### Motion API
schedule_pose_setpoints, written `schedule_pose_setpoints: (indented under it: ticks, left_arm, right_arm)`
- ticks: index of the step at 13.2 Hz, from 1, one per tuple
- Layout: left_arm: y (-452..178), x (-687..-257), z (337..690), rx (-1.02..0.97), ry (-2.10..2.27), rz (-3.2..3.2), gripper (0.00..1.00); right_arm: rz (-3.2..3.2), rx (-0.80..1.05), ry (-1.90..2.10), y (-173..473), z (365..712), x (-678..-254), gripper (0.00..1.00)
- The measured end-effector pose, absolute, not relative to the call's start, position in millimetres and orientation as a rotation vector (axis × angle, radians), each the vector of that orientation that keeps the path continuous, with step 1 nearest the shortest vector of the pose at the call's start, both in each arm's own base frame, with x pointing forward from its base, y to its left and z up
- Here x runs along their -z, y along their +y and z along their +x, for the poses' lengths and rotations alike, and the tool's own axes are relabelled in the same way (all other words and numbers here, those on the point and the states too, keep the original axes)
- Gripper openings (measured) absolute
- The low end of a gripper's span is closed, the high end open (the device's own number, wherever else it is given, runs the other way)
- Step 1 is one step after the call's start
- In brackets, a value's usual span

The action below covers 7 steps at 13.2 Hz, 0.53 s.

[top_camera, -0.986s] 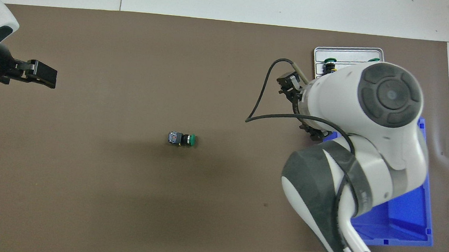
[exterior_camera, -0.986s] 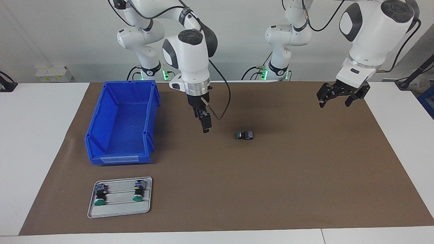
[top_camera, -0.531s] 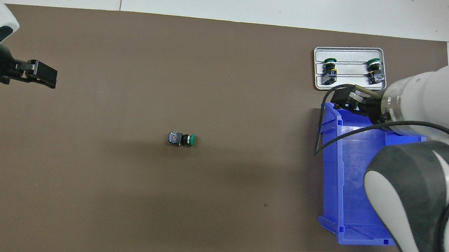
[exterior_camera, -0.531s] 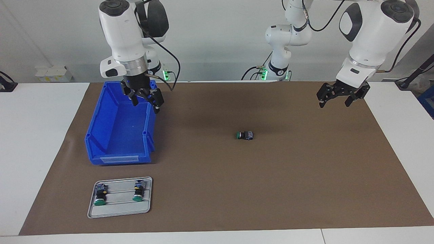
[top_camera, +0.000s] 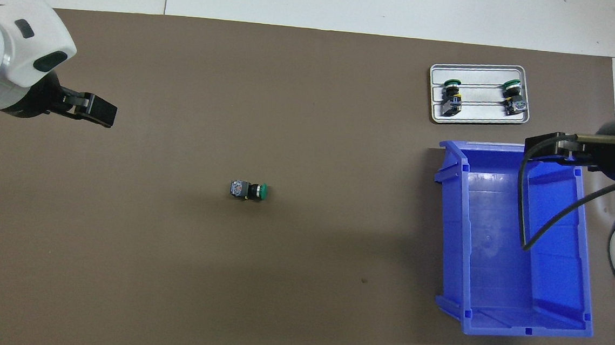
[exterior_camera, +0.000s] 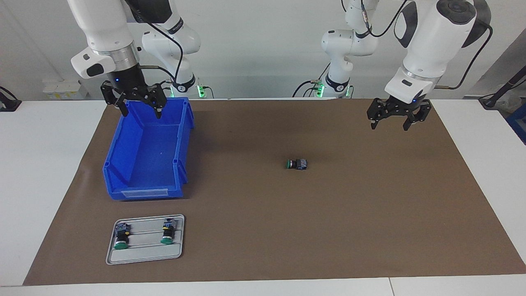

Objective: Place and press button with both arms
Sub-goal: 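Move the left gripper over the button on the table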

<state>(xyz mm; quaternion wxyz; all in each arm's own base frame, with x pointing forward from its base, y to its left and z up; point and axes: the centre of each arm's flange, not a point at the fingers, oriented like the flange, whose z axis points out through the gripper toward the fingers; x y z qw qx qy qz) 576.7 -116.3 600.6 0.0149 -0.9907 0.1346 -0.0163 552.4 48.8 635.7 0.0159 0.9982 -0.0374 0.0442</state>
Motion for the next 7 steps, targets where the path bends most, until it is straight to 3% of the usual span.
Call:
schedule_pose_setpoints:
  ticks: [5,7]
  left_arm:
    - [-174.5,-580.4,561.6,0.089,1.006,-2.998,1.00]
    - [-212.2,-554.2,550.6,0.110,1.272,-2.921,1.00]
  right_arm:
    - [3.103,-0.091,-0.049,49.1,554.3,-624.1,1.00]
    - [3.103,-0.075,-0.049,48.9,553.3,-623.0,1.00]
